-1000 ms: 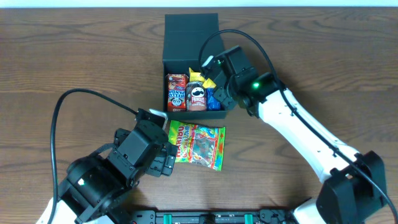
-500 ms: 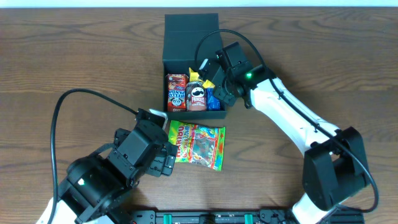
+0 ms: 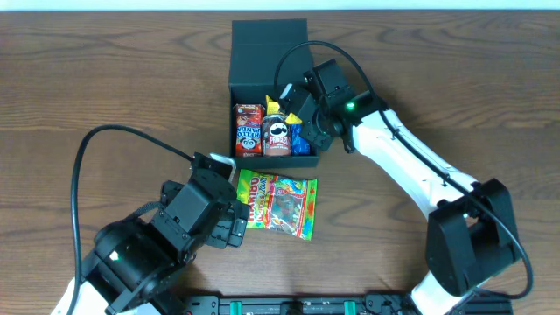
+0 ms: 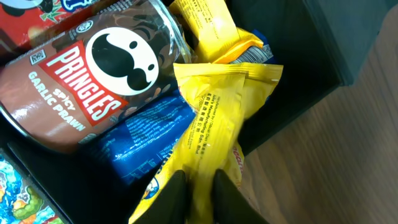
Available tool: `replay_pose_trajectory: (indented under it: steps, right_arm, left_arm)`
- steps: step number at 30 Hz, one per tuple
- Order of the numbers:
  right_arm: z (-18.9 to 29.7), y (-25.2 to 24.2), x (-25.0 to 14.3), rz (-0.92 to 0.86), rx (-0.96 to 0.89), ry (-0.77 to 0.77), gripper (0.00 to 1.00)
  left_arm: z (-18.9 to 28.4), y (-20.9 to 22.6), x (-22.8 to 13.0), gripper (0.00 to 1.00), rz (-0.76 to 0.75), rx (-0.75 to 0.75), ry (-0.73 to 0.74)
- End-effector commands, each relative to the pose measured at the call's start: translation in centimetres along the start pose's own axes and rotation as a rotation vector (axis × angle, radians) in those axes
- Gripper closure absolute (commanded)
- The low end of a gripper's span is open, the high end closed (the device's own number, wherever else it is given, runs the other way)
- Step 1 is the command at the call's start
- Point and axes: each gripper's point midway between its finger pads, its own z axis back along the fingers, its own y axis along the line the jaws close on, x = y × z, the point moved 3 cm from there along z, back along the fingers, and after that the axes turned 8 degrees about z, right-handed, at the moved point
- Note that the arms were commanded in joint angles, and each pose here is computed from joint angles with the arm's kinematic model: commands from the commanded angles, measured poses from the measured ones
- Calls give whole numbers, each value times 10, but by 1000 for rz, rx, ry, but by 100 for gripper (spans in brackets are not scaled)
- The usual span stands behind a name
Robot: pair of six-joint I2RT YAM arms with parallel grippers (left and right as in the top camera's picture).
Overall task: Pack container
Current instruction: 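Push the yellow bar down beside the Pringles and open the right gripper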
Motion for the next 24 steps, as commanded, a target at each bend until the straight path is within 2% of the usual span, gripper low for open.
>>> replay_pose_trajectory:
  steps: [1,3,9,24]
  right_arm:
    - [3,0,8,-7,6,-20,91]
    - [3,0,7,-13,9,-17,98]
    - [3,4,10,-105,13,-20,99]
    - [5,-6,28,-626,-30,-99,98]
  left_arm:
    - [-1,3,1,5,-8,18,-6]
    - [-1,3,1,5,-8,18,-6]
    - [-1,3,1,5,-8,18,-6]
    - [-1,3,1,5,-8,18,-6]
